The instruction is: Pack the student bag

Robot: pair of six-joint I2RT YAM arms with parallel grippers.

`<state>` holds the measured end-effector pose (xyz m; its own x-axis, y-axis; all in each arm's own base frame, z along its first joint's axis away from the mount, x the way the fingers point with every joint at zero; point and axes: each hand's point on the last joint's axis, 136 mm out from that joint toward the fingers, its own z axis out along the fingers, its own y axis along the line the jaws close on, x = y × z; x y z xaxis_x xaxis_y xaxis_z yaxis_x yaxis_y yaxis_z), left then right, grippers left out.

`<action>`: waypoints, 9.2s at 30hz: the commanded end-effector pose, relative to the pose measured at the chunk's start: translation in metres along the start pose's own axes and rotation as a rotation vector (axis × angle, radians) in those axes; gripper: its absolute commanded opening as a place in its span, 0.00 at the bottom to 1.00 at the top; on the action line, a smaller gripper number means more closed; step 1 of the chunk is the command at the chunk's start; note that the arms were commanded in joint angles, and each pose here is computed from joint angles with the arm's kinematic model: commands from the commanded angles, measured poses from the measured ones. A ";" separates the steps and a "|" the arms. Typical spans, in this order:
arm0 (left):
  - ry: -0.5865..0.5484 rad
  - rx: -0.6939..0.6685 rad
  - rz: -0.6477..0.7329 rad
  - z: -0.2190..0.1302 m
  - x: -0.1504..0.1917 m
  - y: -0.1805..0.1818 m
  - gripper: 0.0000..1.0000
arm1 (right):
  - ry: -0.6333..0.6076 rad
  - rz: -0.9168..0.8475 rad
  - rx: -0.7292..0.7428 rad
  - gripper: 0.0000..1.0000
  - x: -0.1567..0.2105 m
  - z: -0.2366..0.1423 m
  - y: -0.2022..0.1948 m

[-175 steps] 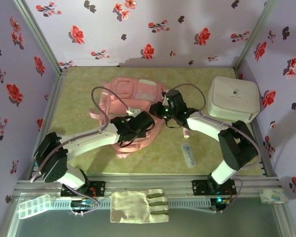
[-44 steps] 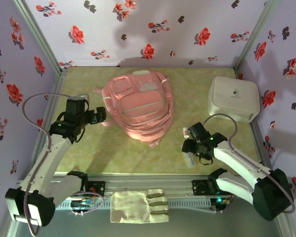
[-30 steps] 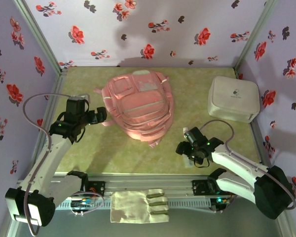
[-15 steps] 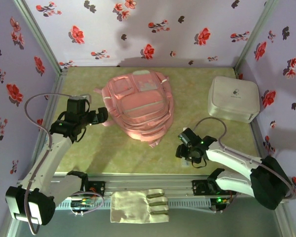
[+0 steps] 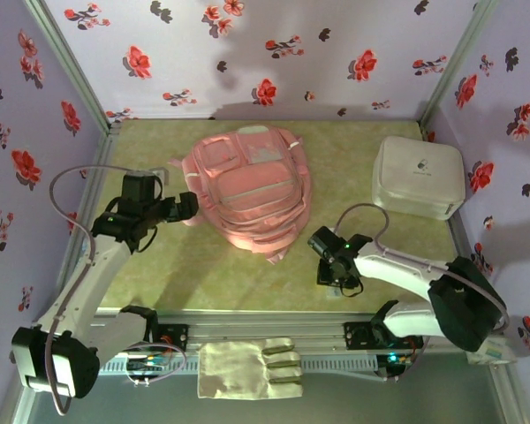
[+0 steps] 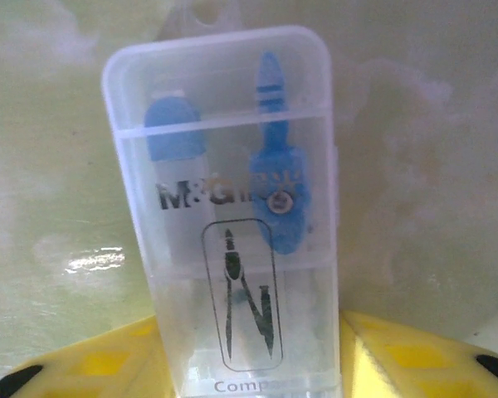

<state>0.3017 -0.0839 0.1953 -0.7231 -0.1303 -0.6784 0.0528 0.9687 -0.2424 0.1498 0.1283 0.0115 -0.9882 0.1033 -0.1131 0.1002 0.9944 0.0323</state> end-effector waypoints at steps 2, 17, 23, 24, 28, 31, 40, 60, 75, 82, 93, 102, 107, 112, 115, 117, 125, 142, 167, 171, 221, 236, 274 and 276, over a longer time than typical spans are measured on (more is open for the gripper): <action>-0.037 0.059 0.025 -0.006 -0.019 -0.019 1.00 | -0.032 -0.063 -0.007 0.45 -0.010 0.007 0.012; 0.088 0.307 0.463 0.022 0.002 -0.140 1.00 | -0.214 -0.051 -0.282 0.46 -0.034 -0.053 0.048; 0.207 0.357 0.742 0.048 0.023 -0.182 0.96 | -0.284 -0.044 -0.282 0.46 -0.046 -0.070 0.039; 0.230 0.364 0.792 0.053 0.027 -0.187 0.94 | -0.292 -0.039 -0.285 0.46 -0.048 -0.072 0.038; 0.306 0.374 0.936 0.070 0.032 -0.196 0.86 | -0.310 -0.012 -0.315 0.46 -0.053 -0.073 0.036; 0.368 0.382 0.985 0.082 0.037 -0.199 0.81 | -0.314 0.011 -0.338 0.46 -0.056 -0.073 0.034; 0.521 0.412 1.068 0.110 0.058 -0.204 0.63 | -0.327 0.047 -0.366 0.46 -0.061 -0.075 0.028; 0.446 0.319 1.021 0.108 0.022 -0.205 0.08 | -0.380 0.098 -0.415 0.46 -0.073 -0.087 0.026; 0.331 0.442 0.857 0.063 -0.012 -0.239 0.00 | -0.420 0.117 -0.533 0.46 -0.092 -0.103 0.050; 0.166 0.505 0.727 0.039 -0.049 -0.267 0.00 | -0.489 0.113 -0.722 0.46 -0.130 -0.145 0.097; -0.072 0.486 0.590 0.028 -0.107 -0.275 0.00 | -0.454 0.230 -0.851 0.45 -0.190 -0.176 0.155; -0.069 0.469 0.508 0.037 -0.112 -0.265 0.00 | -0.477 0.322 -0.864 0.45 -0.218 -0.177 0.165; -0.109 0.486 0.479 0.029 -0.125 -0.269 0.00 | -0.491 0.349 -0.901 0.45 -0.236 -0.173 0.177; -0.128 0.487 0.441 0.030 -0.132 -0.267 0.00 | -0.501 0.402 -0.899 0.46 -0.251 -0.159 0.182; -0.126 0.489 0.438 0.032 -0.132 -0.267 0.00 | -0.497 0.400 -0.949 0.54 -0.258 -0.159 0.192; -0.124 0.496 0.442 0.031 -0.131 -0.267 0.00 | -0.470 0.381 -0.974 0.63 -0.258 -0.158 0.201; -0.112 0.496 0.451 0.033 -0.126 -0.266 0.00 | -0.481 0.395 -0.904 0.64 -0.247 -0.145 0.181; 0.059 0.574 0.419 0.051 -0.072 -0.261 0.05 | -0.655 0.374 -0.664 0.57 -0.220 -0.158 0.100; 0.176 0.407 -0.342 0.094 -0.004 -0.122 0.64 | -0.540 0.142 -0.558 0.74 -0.180 -0.130 0.103; 0.207 0.375 -0.396 0.109 -0.001 -0.114 0.49 | -0.516 0.113 -0.587 0.72 -0.180 -0.129 0.117; 0.178 0.628 -0.698 0.122 -0.028 -0.173 0.00 | -0.435 0.188 -0.680 0.48 -0.155 -0.140 0.189; 0.176 0.629 -0.705 0.121 -0.025 -0.176 0.00 | -0.382 0.385 -0.733 0.37 -0.156 -0.109 0.241; 0.166 0.669 -0.675 0.104 -0.031 -0.186 0.00 | -0.525 0.500 -0.599 0.19 -0.204 -0.074 0.241; 0.168 0.667 -0.672 0.105 -0.030 -0.186 0.00 | -0.525 0.490 -0.586 0.15 -0.202 -0.073 0.238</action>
<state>0.3929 -0.2645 0.1349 -0.8061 -0.5824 -0.1054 -0.2100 0.4478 -0.8691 0.3462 0.3569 0.1127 -0.7184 0.6091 -0.3360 0.2512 0.6776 0.6912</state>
